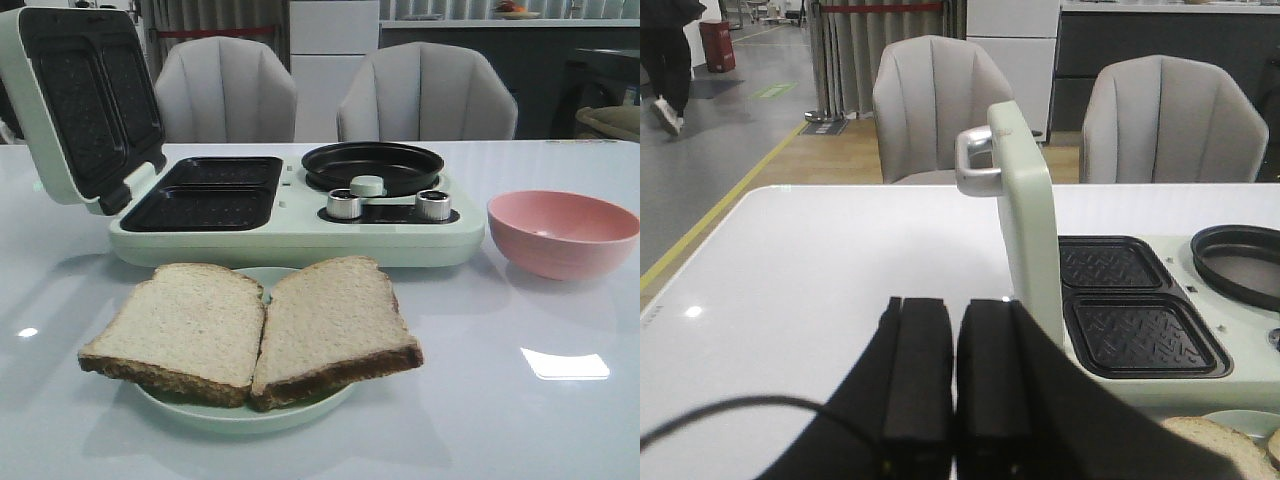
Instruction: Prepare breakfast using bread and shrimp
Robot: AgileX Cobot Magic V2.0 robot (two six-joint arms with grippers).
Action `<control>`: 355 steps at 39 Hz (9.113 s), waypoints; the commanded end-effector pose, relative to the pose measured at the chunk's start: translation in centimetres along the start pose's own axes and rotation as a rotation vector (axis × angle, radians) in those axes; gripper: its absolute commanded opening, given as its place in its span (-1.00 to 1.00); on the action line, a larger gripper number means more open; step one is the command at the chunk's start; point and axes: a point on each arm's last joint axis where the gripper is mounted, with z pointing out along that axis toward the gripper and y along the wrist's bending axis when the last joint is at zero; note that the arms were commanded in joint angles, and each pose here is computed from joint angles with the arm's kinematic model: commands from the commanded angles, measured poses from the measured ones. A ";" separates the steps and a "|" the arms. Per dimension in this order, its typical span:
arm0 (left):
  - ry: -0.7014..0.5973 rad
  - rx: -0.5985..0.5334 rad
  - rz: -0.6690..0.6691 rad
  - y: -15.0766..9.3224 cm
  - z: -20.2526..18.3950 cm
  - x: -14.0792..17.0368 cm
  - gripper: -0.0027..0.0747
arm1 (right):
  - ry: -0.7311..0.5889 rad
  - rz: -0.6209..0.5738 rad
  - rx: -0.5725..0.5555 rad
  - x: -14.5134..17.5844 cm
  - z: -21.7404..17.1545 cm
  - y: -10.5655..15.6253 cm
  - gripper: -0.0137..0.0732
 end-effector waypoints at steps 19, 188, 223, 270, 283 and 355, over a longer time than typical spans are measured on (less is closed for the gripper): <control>0.072 0.116 0.303 -0.9 2.0 -1.2 0.08 | -0.120 -0.012 -0.008 -1.6 -0.2 0.2 -0.34; 0.184 0.390 1.686 -16.0 13.9 11.1 -0.64 | -0.120 -0.012 -0.009 -1.6 -0.2 0.2 -0.34; -0.094 0.251 1.557 -18.4 14.7 1.5 -0.63 | -0.120 -0.012 -0.009 -1.6 -0.2 0.2 -0.34; 0.058 0.228 1.421 -14.6 35.6 -1.2 -0.63 | -0.120 -0.012 -0.009 -1.6 -0.2 0.2 -0.34; 0.080 0.242 1.408 -13.8 39.4 0.4 -0.64 | -0.121 -0.012 -0.010 -1.6 -0.2 0.2 -0.34; 0.231 0.422 1.254 -11.7 38.8 5.8 0.48 | -0.121 -0.012 -0.010 -1.6 -0.2 0.2 -0.34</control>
